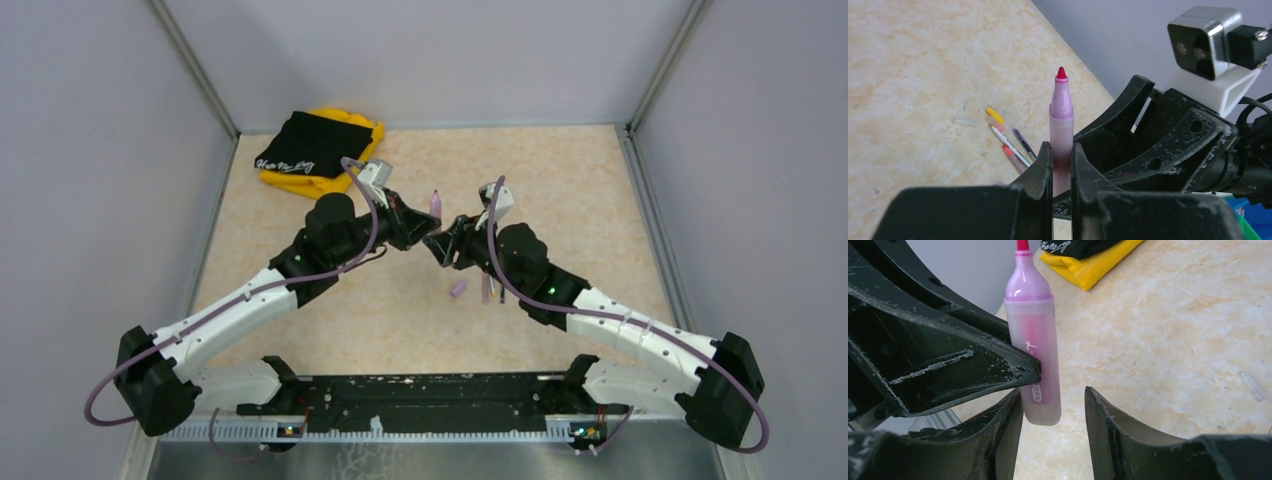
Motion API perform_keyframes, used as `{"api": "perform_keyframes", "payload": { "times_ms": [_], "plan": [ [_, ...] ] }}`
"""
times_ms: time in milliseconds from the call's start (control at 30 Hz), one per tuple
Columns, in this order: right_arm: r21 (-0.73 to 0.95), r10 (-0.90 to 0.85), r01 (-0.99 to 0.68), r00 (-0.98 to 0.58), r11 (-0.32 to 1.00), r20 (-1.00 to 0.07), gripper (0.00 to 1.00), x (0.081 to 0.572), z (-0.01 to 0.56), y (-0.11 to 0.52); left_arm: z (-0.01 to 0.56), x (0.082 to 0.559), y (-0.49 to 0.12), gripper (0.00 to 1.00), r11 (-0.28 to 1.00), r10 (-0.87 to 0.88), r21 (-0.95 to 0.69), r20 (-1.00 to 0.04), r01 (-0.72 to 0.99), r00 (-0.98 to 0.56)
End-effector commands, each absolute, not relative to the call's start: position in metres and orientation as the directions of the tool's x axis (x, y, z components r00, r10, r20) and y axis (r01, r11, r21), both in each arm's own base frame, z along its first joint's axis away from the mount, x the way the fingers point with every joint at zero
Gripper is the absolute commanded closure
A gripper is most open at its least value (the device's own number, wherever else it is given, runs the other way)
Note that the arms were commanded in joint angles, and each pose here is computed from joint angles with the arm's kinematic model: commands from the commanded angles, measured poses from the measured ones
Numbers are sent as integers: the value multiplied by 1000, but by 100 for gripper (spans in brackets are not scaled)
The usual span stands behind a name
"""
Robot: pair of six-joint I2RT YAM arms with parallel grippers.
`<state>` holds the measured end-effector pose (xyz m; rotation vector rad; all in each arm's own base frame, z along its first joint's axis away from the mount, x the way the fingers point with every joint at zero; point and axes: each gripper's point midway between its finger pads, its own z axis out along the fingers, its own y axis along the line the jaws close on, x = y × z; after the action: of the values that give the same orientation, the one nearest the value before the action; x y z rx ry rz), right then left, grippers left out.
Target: Insert the pens into the pen caps
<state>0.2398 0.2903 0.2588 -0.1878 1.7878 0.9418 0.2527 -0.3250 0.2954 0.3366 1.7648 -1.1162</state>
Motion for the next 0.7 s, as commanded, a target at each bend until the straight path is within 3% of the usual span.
{"api": "perform_keyframes", "payload": {
  "times_ms": [0, 133, 333, 500, 667],
  "plan": [
    [530, 338, -571, -413, 627, -846, 56, 237, 279, 300, 325, 245, -327, 93, 480, -298, -532, -847, 698, -441],
    [535, 345, -581, -413, 613, -843, 67, 235, 283, 301, 325, 245, -326, 90, 480, -299, -533, -846, 696, -441],
    [529, 349, -599, -399, 601, -848, 85, 234, 289, 303, 320, 246, -326, 67, 486, -292, -525, -851, 699, -437],
    [543, 376, -611, -392, 577, -840, 87, 232, 298, 304, 315, 247, -328, 59, 488, -284, -527, -850, 696, -444],
    [547, 387, -625, -388, 556, -836, 87, 231, 306, 306, 306, 248, -332, 59, 485, -268, -529, -848, 696, -458]
  ]
}}
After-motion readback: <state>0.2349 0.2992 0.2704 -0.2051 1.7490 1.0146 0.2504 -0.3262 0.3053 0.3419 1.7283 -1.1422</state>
